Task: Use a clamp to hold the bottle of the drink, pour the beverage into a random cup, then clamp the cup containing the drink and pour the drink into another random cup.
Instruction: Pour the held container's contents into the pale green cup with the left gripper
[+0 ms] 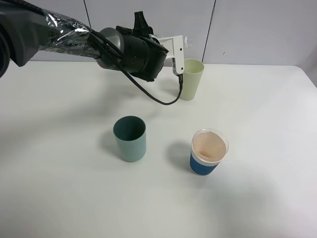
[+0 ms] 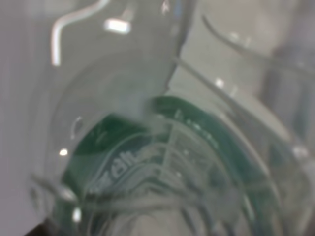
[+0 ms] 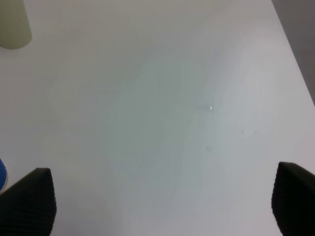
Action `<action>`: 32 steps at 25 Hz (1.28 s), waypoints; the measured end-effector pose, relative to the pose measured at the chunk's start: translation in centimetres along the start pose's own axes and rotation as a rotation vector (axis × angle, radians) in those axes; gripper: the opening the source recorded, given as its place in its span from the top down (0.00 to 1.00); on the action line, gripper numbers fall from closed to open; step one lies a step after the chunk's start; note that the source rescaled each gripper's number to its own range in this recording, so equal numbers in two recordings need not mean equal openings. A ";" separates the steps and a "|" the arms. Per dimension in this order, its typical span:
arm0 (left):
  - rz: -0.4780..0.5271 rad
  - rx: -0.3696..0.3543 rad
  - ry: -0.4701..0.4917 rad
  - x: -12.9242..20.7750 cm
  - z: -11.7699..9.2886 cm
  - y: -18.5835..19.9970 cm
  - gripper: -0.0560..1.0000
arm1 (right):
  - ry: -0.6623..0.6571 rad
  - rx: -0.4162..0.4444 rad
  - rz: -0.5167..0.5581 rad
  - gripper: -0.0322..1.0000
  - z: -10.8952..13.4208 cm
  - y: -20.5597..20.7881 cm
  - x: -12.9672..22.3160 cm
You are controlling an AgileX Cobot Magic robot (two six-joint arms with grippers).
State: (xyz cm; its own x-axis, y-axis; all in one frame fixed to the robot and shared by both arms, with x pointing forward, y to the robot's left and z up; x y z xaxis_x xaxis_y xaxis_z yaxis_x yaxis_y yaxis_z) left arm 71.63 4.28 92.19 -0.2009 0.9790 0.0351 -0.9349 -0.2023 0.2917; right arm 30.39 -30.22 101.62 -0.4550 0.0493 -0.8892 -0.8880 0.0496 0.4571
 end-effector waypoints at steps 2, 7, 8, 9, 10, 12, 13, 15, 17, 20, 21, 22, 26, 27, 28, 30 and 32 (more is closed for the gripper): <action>-0.005 -0.009 -0.010 -0.1 0.2 0.0 0.92 | 0.000 0.000 0.000 0.32 0.0 0.0 0.0; -0.010 -0.025 -0.039 -0.2 0.5 0.0 0.92 | 0.000 0.000 0.000 0.32 0.0 0.0 0.0; -0.008 -0.027 -0.043 -0.2 0.5 0.0 0.92 | 0.000 0.000 0.000 0.32 0.0 0.0 0.0; -0.004 -0.029 -0.047 -0.1 0.5 0.0 0.92 | 0.000 0.000 0.000 0.32 0.0 0.0 0.0; 0.002 -0.033 -0.050 0.0 0.6 0.0 0.92 | 0.000 0.000 0.000 0.32 0.0 0.0 0.0; 0.013 -0.041 -0.063 0.2 0.7 0.0 0.92 | 0.000 0.000 0.000 0.32 0.0 0.0 0.0; 0.016 -0.045 -0.076 0.2 0.8 0.0 0.92 | 0.000 0.000 0.000 0.32 0.0 0.0 0.0; 0.026 -0.050 -0.097 0.4 0.9 0.0 0.92 | 0.000 0.000 0.000 0.32 0.0 0.0 0.0; 0.028 -0.051 -0.111 0.4 0.9 0.0 0.92 | 0.000 0.000 0.000 0.32 0.0 0.0 0.0; 0.033 -0.052 -0.131 0.5 1.0 0.0 0.92 | 0.000 0.000 0.000 0.32 0.0 0.0 0.0; 0.035 -0.053 -0.139 0.5 1.0 0.0 0.92 | 0.000 0.000 0.000 0.32 0.0 0.0 0.0; 0.035 -0.053 -0.143 0.5 1.0 0.0 0.92 | 0.000 0.000 0.000 0.32 0.0 0.0 0.0; 0.038 -0.054 -0.159 0.6 1.0 0.0 0.92 | 0.000 0.000 0.000 0.32 0.0 0.0 0.0; 0.042 -0.056 -0.167 0.6 1.0 0.0 0.92 | 0.000 0.000 0.000 0.32 0.0 0.0 0.0; 0.049 -0.058 -0.182 0.7 1.1 0.0 0.92 | 0.000 0.000 0.000 0.32 0.0 0.0 0.0; 0.062 -0.063 -0.210 0.9 1.2 0.1 0.92 | 0.000 0.000 0.000 0.32 0.0 0.0 0.0; 0.069 -0.066 -0.229 1.0 1.3 0.1 0.92 | 0.000 0.000 0.000 0.32 0.0 0.0 0.0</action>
State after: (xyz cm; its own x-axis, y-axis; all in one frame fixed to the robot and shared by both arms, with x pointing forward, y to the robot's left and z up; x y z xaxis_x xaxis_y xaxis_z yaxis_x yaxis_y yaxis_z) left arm 71.73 5.31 93.47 -0.2010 0.9416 0.2703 -0.9397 -0.2633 0.2183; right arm 30.39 -30.22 101.62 -0.4550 0.0493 -0.8892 -0.8880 0.0496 0.4571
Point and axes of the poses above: a point on each arm's last joint axis where the gripper is mounted, y pointing back along that axis away from the gripper, z along the wrist's bending axis when the last joint is at zero, x = y × z, the point moved 8 cm from there along -y, pointing out along that axis toward the gripper, and after that the axes turned 7 degrees about -y, right-handed, at the moved point
